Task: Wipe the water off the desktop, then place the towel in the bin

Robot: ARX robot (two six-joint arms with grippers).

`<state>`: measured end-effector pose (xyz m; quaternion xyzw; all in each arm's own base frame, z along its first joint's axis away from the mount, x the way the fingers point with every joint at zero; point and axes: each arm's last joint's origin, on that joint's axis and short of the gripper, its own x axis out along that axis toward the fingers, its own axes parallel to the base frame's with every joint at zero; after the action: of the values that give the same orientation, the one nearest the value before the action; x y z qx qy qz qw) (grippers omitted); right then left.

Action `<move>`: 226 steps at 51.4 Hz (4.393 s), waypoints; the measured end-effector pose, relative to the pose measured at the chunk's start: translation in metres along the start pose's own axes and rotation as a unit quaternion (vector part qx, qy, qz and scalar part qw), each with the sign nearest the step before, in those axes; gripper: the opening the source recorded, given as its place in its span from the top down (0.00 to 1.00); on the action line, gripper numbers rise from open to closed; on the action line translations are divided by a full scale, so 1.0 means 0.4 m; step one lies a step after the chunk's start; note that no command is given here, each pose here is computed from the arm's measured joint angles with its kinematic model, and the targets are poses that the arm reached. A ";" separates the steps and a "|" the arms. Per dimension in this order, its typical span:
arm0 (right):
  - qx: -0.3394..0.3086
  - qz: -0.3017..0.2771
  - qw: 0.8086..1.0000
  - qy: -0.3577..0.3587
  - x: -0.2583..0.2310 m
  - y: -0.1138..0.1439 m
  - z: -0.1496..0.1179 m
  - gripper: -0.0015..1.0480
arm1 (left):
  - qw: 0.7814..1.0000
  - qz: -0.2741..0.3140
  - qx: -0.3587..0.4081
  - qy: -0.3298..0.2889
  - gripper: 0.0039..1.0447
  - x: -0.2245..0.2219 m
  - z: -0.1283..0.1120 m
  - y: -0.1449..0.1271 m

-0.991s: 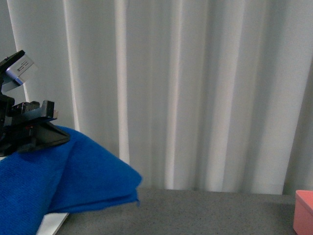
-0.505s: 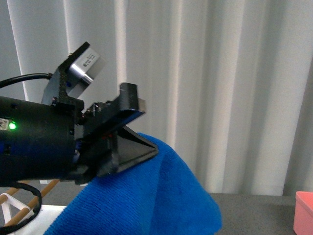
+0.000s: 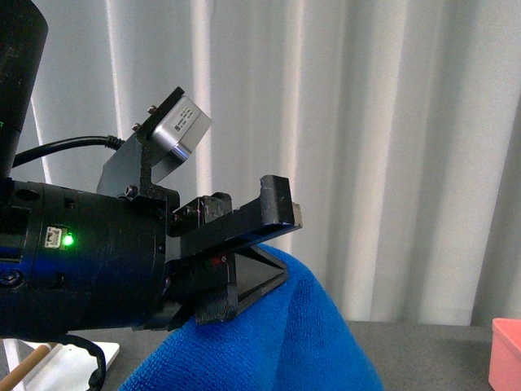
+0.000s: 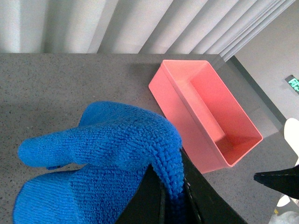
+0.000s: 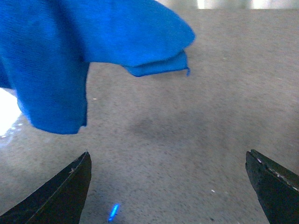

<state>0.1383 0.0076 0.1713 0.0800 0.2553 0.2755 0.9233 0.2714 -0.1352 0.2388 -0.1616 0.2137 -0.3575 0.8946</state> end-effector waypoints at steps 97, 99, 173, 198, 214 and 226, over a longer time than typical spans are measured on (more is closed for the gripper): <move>-0.100 0.201 0.970 -0.096 0.454 0.151 0.061 0.95 | 1.000 0.000 0.002 0.000 0.80 0.000 0.000 -0.001; -0.100 0.200 0.970 -0.096 0.454 0.150 0.059 0.95 | 1.000 0.000 0.002 0.000 0.75 0.000 0.000 -0.001; -0.103 0.175 0.977 -0.065 0.429 0.124 0.063 0.95 | 0.897 0.357 0.157 -0.210 0.97 -0.340 -0.216 0.111; -0.114 0.172 0.976 -0.069 0.408 0.131 0.083 0.95 | 0.894 0.357 0.160 -0.220 0.97 -0.414 -0.269 0.117; -0.116 0.170 0.976 -0.073 0.400 0.133 0.094 0.95 | 0.893 0.355 0.162 -0.225 0.97 -0.435 -0.276 0.097; -0.116 0.163 0.977 -0.076 0.394 0.120 0.101 0.95 | 0.892 0.355 0.163 -0.227 0.97 -0.448 -0.283 0.085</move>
<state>0.2498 0.1343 0.1523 0.0339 0.1345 0.4435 0.8855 0.1172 -0.0002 0.1745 -0.0037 -0.0129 0.0001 0.9999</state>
